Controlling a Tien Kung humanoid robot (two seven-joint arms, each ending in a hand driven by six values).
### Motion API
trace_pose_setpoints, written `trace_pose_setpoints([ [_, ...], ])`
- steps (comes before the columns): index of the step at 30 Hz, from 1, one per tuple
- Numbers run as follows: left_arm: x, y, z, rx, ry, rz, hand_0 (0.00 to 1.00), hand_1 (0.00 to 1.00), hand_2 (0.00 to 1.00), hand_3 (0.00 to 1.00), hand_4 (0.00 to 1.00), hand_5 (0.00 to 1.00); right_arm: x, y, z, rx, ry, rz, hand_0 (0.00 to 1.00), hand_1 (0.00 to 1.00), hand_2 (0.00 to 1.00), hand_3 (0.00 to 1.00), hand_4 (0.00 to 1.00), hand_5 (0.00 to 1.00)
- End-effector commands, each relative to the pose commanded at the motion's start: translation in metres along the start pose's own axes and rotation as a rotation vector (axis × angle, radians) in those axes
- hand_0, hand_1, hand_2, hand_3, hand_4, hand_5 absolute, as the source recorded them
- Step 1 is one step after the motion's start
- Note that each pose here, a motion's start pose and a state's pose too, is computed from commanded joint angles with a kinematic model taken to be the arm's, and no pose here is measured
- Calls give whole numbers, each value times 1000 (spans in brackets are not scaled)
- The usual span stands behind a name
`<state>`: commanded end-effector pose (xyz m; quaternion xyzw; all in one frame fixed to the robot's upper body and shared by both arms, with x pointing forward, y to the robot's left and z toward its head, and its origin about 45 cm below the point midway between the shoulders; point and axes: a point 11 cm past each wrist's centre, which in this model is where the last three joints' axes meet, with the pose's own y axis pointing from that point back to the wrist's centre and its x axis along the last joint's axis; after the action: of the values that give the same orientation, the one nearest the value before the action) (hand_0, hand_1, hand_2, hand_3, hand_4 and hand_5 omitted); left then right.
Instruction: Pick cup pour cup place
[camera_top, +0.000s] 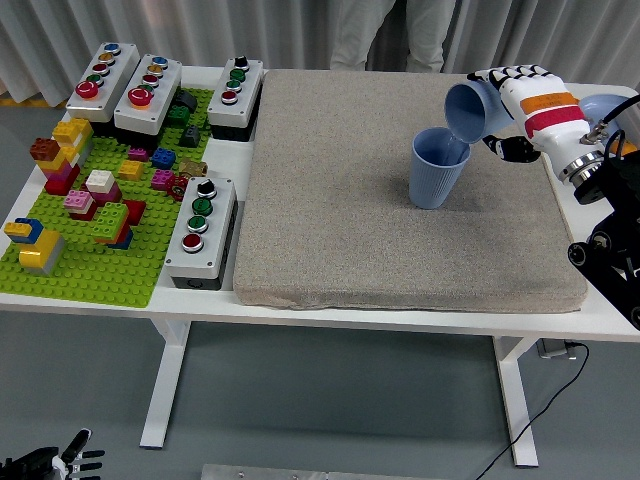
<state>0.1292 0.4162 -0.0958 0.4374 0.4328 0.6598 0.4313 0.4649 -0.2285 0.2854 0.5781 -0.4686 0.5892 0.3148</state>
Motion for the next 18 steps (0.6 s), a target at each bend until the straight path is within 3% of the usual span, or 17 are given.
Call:
trace_pose_setpoints([
  [18, 1, 0, -2, 5, -2, 1, 723, 706, 740, 637, 517, 972, -3, 1, 0, -1, 19, -8, 867, 706, 598, 656, 743, 106],
])
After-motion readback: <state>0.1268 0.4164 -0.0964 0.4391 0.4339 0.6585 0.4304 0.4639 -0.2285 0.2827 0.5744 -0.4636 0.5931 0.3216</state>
